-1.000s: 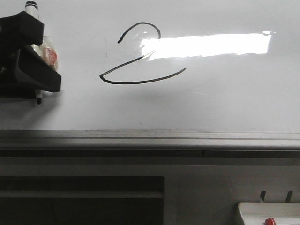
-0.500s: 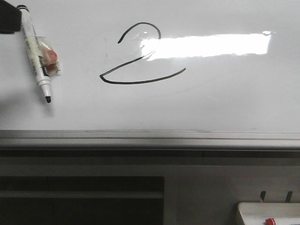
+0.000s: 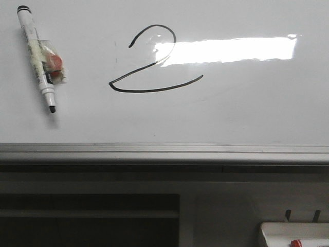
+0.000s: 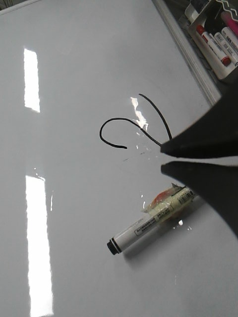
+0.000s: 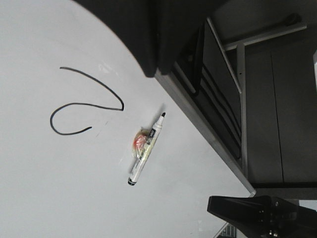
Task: Write number 2 on whiteboard
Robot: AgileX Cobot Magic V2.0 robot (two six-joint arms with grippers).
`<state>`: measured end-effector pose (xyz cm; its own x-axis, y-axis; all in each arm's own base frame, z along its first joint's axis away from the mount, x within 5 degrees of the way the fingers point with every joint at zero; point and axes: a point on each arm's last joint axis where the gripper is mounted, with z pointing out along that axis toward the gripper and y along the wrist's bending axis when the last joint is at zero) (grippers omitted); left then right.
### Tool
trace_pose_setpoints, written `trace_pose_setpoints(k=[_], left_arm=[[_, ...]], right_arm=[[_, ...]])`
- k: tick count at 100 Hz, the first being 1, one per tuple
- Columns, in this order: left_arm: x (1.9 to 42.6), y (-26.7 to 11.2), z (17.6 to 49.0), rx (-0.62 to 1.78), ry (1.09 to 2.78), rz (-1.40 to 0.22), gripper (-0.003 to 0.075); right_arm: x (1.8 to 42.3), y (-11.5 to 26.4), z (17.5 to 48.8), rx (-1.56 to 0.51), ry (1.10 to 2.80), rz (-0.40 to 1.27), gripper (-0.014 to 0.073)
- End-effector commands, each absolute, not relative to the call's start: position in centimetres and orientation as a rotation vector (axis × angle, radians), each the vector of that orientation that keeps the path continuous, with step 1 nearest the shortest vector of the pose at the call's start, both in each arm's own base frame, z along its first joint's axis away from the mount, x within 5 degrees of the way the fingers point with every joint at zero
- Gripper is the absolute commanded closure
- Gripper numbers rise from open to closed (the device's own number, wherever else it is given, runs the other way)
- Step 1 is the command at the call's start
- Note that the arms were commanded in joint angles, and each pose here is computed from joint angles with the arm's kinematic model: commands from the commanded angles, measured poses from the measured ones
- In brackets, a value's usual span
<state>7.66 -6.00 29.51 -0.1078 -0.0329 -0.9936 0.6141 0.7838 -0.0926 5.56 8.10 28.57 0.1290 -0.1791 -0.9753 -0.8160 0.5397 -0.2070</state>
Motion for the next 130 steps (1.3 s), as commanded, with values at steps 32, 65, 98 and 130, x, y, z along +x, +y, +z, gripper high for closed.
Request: trace_pose_setpoints(k=[32, 65, 98, 130], left_arm=[[7.4, -5.5, 30.6, 0.434, 1.538, -0.574, 0.0741], [7.4, -5.5, 30.6, 0.434, 1.538, -0.574, 0.0741], [7.7, -5.3, 30.0, 0.406, 1.540, -0.550, 0.0741], [7.4, -3.3, 29.2, 0.313, 1.355, -0.328, 0.0741]], right_arm=[[5.5, 7.7, 29.1, -0.845, 1.331, 0.605, 0.0666], [5.5, 7.7, 29.1, -0.845, 1.331, 0.605, 0.0666], [5.5, 7.7, 29.1, -0.845, 1.331, 0.605, 0.0666], [5.5, 7.7, 29.1, -0.845, 1.331, 0.605, 0.0666]])
